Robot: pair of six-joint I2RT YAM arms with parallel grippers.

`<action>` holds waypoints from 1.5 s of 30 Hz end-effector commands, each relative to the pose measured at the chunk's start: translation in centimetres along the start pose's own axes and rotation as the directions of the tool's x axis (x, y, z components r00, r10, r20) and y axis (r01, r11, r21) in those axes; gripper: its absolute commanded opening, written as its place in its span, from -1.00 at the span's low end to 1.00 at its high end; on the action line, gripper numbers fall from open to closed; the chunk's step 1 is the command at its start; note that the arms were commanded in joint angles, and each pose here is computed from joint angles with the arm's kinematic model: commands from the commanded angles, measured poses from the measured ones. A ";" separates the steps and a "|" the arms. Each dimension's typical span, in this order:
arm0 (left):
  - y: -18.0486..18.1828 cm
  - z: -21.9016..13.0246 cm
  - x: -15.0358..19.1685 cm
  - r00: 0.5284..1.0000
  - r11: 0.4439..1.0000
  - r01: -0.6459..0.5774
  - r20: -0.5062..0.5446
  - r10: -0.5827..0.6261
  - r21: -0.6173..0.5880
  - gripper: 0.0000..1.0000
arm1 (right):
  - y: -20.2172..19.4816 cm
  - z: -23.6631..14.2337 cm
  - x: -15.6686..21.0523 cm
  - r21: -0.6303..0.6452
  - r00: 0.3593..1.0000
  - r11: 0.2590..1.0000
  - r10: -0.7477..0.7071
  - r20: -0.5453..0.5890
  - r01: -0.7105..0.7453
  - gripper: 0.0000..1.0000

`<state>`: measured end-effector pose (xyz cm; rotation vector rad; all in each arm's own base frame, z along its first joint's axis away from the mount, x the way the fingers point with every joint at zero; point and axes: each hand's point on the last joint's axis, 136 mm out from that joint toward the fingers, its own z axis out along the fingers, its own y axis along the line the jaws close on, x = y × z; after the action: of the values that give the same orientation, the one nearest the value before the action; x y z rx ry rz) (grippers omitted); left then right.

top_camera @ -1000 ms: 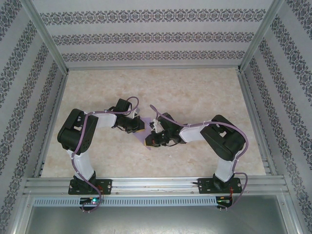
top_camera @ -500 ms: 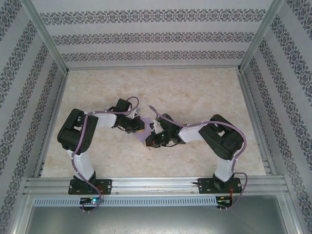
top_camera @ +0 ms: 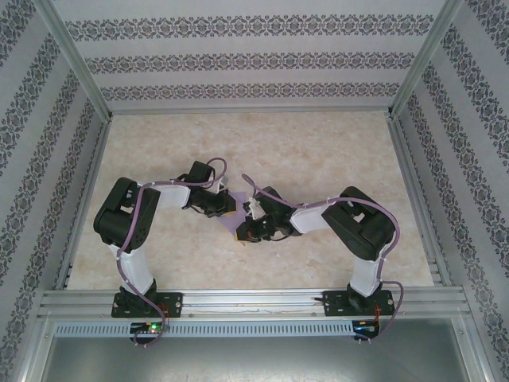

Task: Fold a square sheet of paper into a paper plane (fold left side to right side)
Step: Fourth fold the wing at the center of the table.

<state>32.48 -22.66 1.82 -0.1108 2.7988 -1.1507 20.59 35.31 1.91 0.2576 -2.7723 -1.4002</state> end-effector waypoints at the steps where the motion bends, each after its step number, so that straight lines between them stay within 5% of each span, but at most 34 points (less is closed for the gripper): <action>1: 3.6 0.2 1.2 0.999 0.989 0.041 -0.016 -0.044 -0.142 -0.73 | -1.5 0.3 1.1 0.074 1.000 0.997 0.016 -0.023 -0.014 -0.98; 25: 3.9 0.0 0.9 0.999 0.987 0.048 -0.004 -0.049 -0.151 -0.74 | -1.6 -0.6 4.2 0.121 0.997 0.993 0.004 -0.081 0.006 -0.98; 35: 3.6 -0.3 0.9 0.999 0.988 0.044 0.003 -0.044 -0.146 -0.74 | 3.1 -4.3 1.9 -0.004 0.998 0.998 -0.066 0.022 0.067 -0.98; 45: 3.6 -0.3 0.9 0.999 0.989 0.047 0.004 -0.047 -0.141 -0.74 | 3.1 -2.9 -2.4 0.052 0.988 0.994 -0.101 0.114 0.096 -1.00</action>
<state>32.73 -22.34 1.83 -0.1196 2.7940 -1.1196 21.41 34.04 6.23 0.2850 -2.8730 -1.4087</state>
